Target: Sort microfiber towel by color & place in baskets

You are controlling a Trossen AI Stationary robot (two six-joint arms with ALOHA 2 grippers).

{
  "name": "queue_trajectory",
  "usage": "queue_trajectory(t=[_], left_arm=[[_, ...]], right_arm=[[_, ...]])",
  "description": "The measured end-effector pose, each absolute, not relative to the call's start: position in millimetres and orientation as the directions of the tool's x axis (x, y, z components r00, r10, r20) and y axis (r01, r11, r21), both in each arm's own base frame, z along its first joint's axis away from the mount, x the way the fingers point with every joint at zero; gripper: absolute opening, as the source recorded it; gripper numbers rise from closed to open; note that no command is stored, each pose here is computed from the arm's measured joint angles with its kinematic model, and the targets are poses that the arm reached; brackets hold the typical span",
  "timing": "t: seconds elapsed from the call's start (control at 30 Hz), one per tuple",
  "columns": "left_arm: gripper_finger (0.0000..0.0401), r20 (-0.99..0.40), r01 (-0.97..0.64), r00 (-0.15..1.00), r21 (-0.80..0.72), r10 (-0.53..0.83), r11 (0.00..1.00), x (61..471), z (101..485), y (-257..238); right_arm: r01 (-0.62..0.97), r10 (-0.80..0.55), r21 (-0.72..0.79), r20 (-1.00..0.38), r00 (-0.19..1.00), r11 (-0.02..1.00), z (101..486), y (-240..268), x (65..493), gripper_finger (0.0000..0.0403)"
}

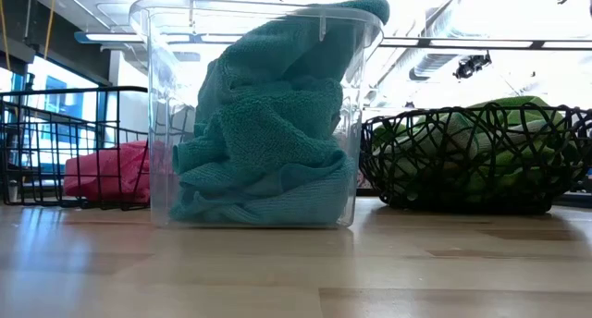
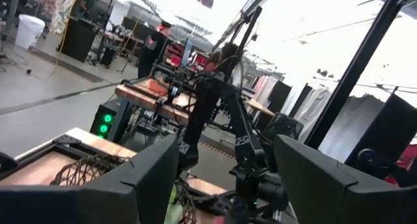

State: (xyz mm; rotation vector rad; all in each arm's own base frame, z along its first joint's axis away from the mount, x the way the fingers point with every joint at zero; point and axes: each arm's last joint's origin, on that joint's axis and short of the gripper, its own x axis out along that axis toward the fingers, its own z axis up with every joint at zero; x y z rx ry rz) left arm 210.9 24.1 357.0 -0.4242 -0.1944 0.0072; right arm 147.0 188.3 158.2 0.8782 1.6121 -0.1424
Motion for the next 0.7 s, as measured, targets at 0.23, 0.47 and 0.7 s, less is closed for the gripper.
queue_trajectory(t=[0.23, 0.47, 0.7], left_arm=[[0.0241, 0.206, 0.04, 0.977, -0.407, 0.049, 0.913, 210, 359, 24], [0.0241, 0.208, 0.013, 0.975, -0.412, 0.08, 0.911, 210, 359, 25], [0.0241, 0.208, 0.012, 0.975, -0.413, 0.081, 0.911, 210, 359, 25]], right_arm=[[0.303, 0.559, 0.647, -0.76, 0.332, 0.7, 225, 185, 166, 0.0002], [0.111, 0.464, 0.666, -0.62, 0.633, 0.738, 281, 148, 191, 0.0001], [-0.06, 0.364, 0.555, -0.456, 0.812, 0.83, 342, 109, 211, 0.0]])
